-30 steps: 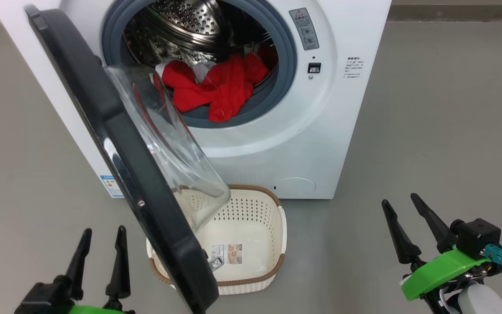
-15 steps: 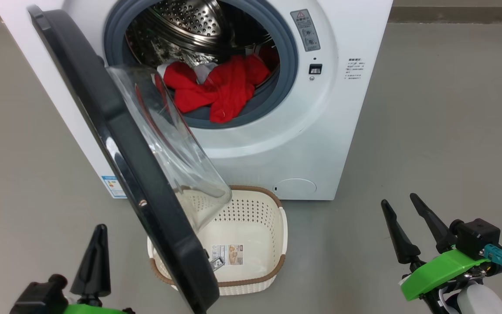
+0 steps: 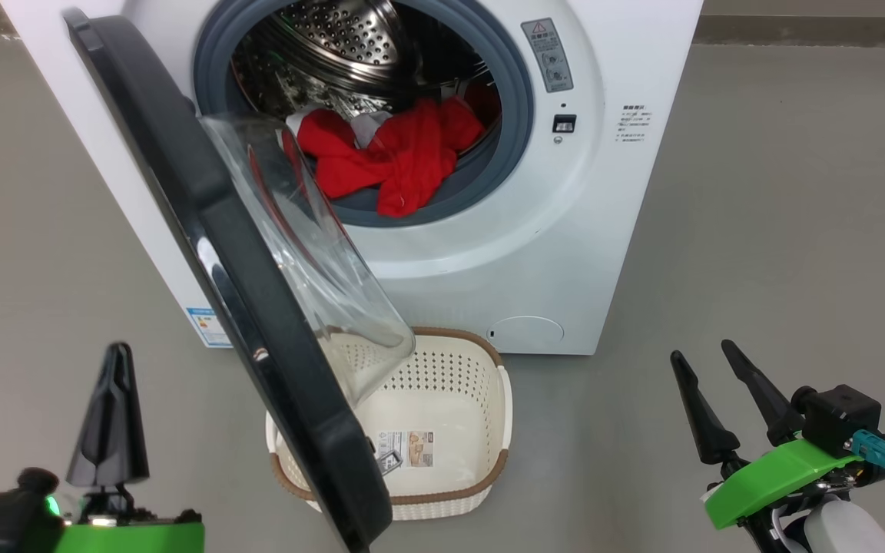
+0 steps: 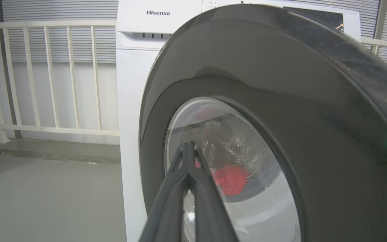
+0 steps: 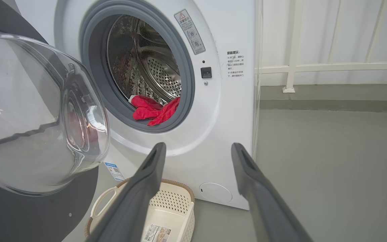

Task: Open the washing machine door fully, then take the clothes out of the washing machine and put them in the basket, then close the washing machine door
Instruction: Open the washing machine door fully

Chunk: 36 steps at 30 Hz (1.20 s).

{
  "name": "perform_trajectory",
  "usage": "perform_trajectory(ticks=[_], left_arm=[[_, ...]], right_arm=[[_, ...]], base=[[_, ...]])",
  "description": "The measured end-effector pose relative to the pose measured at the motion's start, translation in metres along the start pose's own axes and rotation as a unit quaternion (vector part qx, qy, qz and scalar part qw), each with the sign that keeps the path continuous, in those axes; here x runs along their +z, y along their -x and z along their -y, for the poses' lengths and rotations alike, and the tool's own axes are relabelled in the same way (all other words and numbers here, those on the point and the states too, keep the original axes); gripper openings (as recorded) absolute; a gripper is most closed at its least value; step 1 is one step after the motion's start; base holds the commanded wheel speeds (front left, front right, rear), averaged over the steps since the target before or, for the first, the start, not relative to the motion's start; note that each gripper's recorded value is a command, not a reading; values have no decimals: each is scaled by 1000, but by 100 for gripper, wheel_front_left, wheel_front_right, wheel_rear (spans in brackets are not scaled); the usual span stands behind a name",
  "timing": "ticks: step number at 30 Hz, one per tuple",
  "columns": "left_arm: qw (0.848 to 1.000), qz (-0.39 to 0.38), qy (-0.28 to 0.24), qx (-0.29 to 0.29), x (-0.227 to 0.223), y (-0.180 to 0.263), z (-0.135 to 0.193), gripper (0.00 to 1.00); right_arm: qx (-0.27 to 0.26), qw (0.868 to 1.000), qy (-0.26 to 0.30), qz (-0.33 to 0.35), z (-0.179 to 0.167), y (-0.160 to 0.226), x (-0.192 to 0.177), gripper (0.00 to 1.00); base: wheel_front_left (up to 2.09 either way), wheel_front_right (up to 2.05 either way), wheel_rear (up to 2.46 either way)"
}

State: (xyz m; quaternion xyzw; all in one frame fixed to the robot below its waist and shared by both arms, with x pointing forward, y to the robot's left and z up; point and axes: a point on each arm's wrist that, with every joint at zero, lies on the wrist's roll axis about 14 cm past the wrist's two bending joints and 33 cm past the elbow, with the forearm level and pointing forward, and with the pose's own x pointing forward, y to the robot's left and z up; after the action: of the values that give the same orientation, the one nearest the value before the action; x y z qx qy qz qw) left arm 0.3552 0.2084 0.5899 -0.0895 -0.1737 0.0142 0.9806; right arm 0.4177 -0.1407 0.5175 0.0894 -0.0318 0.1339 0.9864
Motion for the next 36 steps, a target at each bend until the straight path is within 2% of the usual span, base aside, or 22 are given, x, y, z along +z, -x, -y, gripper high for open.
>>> perform_trajectory(ticks=[9,21,31,36], left_arm=[[996,81,-11,-44,58,-7,29,0],[982,120,26,-141,97,2,97,0],[973,55,87,-209,69,13,147,0],[970,6,110,-219,43,19,158,0]], right_arm=[[5,1000,-3,0,-3,-1,0,100],[15,1000,-6,-5,-11,-5,-4,100],[16,1000,-9,-14,-11,-7,-12,100],[14,1000,-11,-16,-10,-7,-14,100]], base=[[0,0,0],[0,0,0],[0,0,0],[0,0,0]])
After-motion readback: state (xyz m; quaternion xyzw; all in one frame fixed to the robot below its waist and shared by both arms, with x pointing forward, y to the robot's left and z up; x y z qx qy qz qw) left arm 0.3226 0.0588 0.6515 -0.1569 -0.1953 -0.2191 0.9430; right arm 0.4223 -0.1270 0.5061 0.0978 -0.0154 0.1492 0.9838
